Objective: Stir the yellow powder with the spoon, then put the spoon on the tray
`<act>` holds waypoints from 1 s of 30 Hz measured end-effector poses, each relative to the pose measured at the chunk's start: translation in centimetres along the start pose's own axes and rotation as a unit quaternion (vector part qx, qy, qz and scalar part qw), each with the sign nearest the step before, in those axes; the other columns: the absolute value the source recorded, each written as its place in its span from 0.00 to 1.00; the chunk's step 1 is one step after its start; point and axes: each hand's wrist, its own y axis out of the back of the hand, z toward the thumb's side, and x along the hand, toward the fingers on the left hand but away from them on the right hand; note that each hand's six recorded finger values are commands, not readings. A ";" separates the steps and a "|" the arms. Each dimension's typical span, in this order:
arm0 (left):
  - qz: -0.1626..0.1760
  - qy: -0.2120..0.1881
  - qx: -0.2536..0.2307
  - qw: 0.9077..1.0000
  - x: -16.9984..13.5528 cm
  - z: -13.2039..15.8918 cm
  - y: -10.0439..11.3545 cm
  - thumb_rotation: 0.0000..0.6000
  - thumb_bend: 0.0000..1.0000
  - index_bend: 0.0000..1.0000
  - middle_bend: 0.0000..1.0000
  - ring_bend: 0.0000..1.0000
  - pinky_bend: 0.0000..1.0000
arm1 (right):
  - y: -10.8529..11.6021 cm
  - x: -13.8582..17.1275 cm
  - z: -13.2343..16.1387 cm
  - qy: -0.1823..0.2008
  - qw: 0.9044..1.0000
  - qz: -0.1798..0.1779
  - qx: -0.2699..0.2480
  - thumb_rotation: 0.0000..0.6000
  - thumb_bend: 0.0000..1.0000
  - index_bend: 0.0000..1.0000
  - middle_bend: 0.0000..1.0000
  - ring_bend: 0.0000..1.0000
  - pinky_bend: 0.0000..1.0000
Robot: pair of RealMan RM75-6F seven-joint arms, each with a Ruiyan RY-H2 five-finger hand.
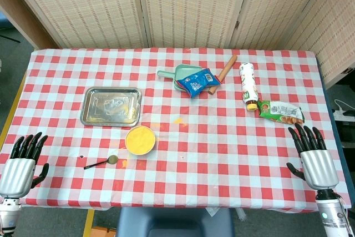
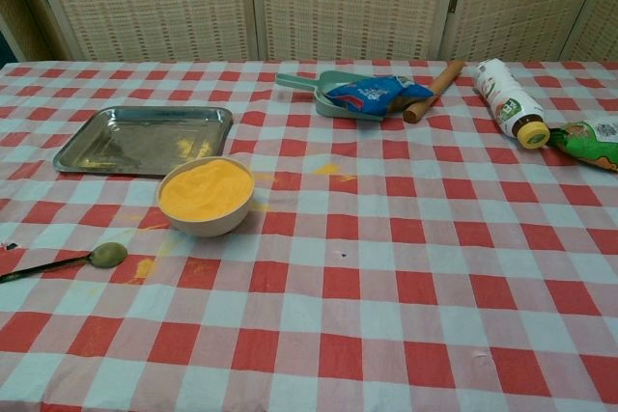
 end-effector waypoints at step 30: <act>-0.076 -0.009 -0.014 0.997 0.1 6.1 -8.6 1.00 0.45 0.39 1.00 1.00 1.00 | -0.2 -0.5 -0.6 -0.012 1.000 0.006 -0.002 1.00 0.09 0.00 0.00 0.00 0.00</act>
